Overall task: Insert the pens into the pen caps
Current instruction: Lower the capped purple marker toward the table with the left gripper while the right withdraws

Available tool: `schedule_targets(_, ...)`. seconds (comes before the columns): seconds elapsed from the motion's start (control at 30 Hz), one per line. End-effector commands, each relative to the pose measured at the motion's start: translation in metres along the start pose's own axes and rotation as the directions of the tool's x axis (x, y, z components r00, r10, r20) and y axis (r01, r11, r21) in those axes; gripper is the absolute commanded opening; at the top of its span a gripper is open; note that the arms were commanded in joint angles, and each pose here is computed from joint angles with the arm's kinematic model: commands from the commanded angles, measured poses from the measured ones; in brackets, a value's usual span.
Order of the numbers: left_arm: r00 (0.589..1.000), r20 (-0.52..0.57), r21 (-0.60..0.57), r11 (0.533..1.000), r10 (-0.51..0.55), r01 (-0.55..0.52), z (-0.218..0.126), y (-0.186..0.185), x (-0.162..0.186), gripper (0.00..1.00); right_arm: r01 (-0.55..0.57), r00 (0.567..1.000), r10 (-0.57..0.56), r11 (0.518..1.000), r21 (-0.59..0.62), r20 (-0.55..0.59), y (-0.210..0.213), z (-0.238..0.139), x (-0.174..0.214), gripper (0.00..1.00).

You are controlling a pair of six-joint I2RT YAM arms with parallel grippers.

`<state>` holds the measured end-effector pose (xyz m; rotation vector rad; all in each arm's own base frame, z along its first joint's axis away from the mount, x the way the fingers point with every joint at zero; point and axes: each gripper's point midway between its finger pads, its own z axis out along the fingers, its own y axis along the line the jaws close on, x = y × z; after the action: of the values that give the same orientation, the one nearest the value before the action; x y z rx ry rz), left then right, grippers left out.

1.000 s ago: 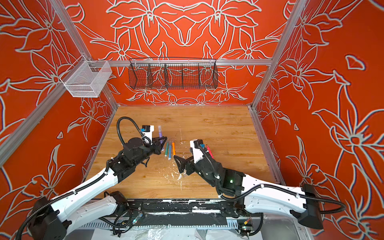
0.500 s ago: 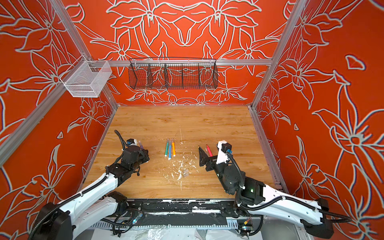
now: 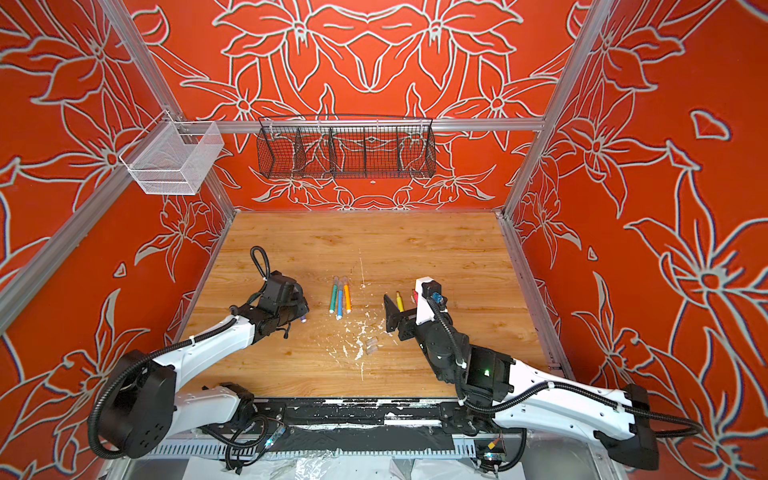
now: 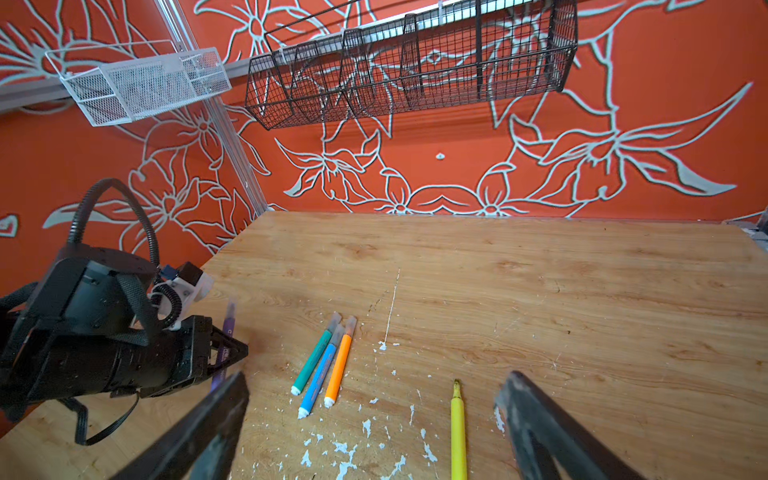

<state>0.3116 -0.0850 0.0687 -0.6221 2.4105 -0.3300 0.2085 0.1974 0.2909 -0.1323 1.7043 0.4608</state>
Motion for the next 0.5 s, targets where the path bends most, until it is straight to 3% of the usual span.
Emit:
schedule_targets(0.0,0.998,-0.053,-0.023,0.999,-0.023,0.022,0.005,0.003,0.005,0.0,-0.012,1.0,0.012,1.0,-0.014,-0.005,0.007,0.002,-0.009,0.97)
schedule_targets(0.23,0.973,-0.216,0.081,0.995,0.076,-0.06,0.035,-0.03,0.018,0.0,-0.03,1.0,0.03,0.999,-0.011,0.002,0.003,-0.001,-0.011,0.97)
schedule_targets(0.47,0.931,-0.328,0.08,0.987,0.157,-0.138,0.06,-0.043,0.022,0.0,-0.047,0.999,0.047,0.999,-0.017,0.016,-0.006,-0.009,-0.013,0.97)
